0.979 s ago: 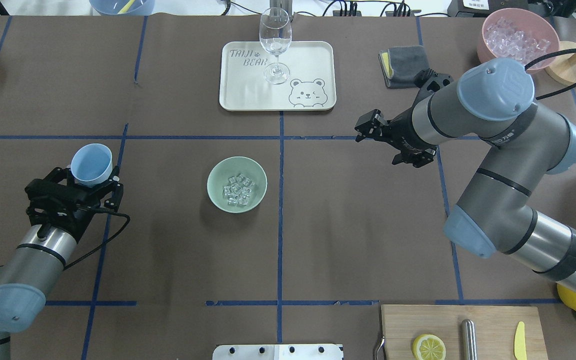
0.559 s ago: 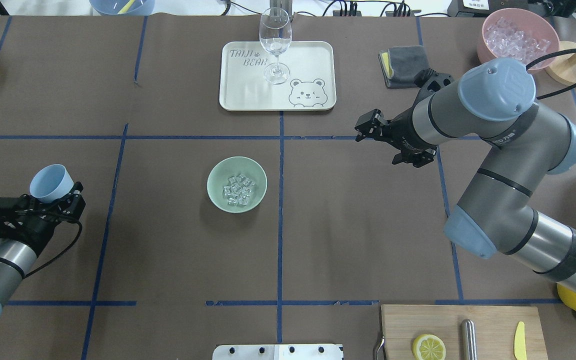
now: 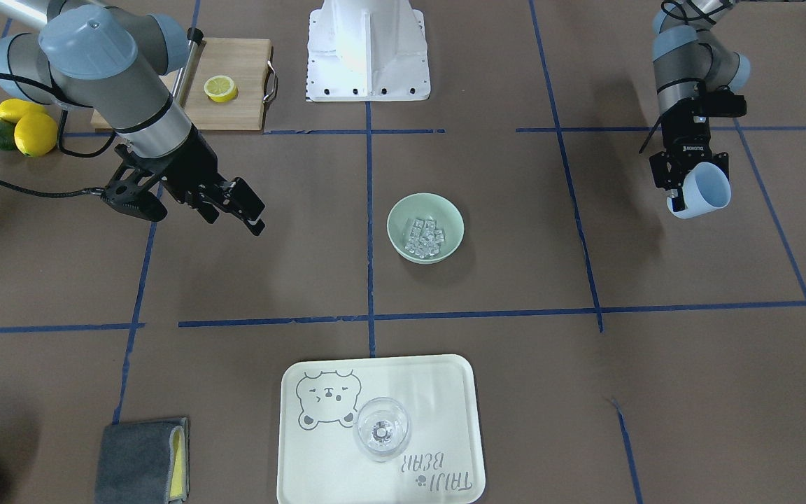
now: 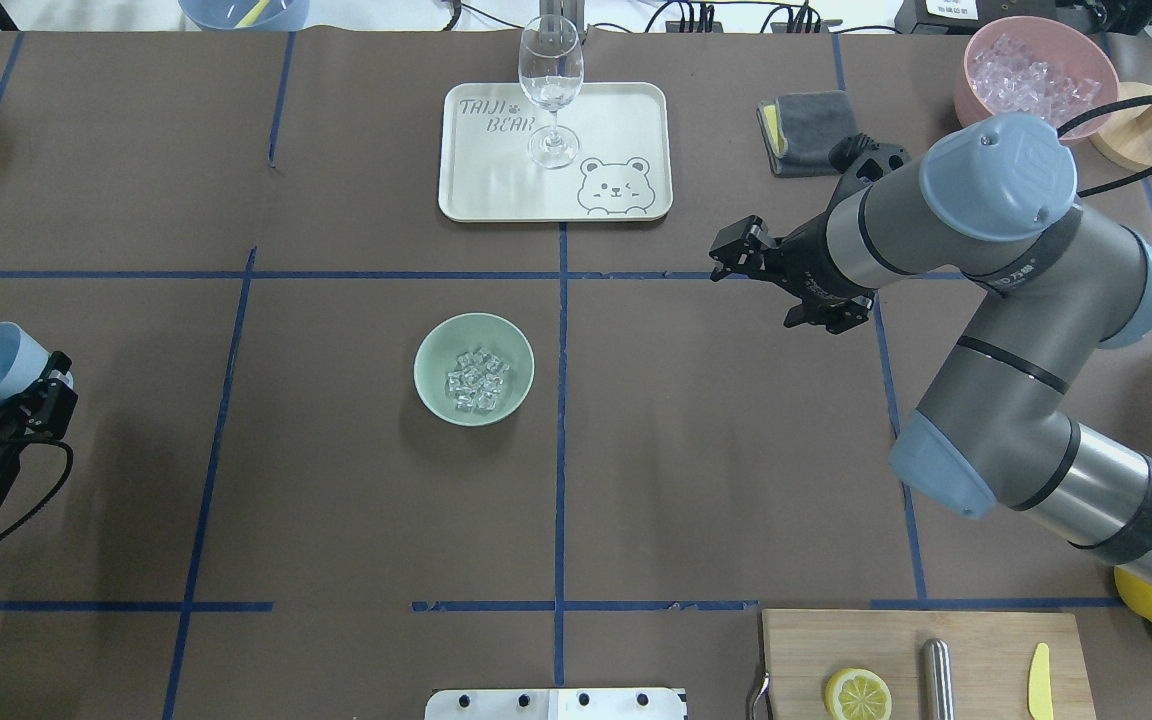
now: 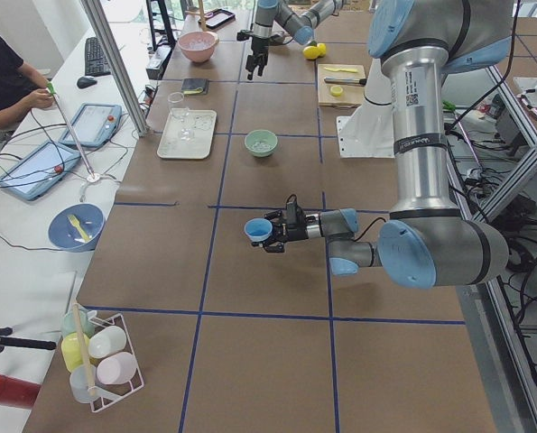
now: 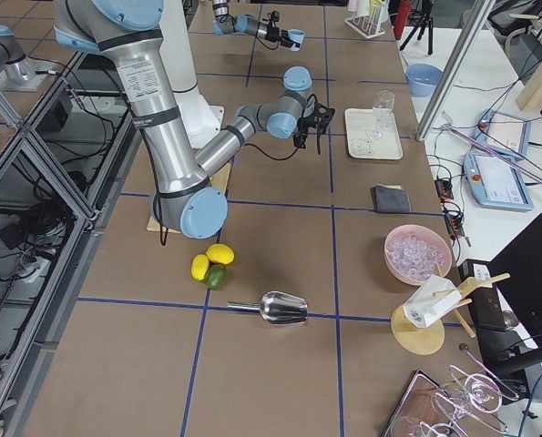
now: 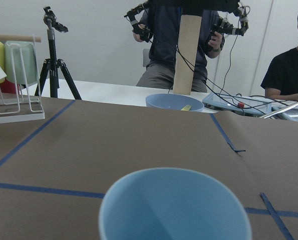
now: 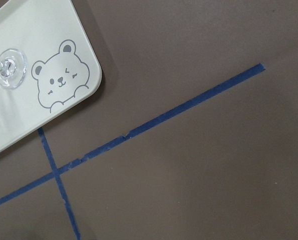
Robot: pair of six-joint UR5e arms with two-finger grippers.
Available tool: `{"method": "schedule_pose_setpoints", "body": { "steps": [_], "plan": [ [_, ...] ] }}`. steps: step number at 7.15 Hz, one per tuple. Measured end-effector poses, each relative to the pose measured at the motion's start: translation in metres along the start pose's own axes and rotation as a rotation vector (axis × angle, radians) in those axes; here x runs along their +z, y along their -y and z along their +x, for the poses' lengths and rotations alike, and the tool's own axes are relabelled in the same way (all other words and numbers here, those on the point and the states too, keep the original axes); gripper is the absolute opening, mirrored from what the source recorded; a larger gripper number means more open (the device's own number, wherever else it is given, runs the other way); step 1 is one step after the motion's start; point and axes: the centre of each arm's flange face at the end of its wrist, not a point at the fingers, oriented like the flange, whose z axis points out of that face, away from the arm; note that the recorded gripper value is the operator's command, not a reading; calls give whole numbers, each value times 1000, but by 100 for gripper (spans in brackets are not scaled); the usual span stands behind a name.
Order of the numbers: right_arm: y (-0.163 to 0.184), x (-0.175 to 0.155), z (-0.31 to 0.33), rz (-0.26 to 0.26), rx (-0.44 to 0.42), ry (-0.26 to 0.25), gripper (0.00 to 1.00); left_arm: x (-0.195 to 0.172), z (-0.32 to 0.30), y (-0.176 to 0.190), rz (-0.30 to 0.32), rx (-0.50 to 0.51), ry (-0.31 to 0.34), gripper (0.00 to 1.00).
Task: Pour ice into bowl
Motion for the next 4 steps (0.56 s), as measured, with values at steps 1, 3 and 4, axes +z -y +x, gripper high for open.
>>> {"method": "schedule_pose_setpoints", "body": {
  "steps": [1, 3, 4],
  "plan": [
    [0, 0, 0, -1, 0, 0, 100, -4, 2, -8, 19, 8, -4, 5],
    [-1, 1, 0, -3, 0, -1, 100, -8, 8, -25, 18, 29, -13, 18],
    [-1, 1, 1, -3, 0, -3, 100, -9, 9, -31, 10, 42, -15, 23]
  ]
}}
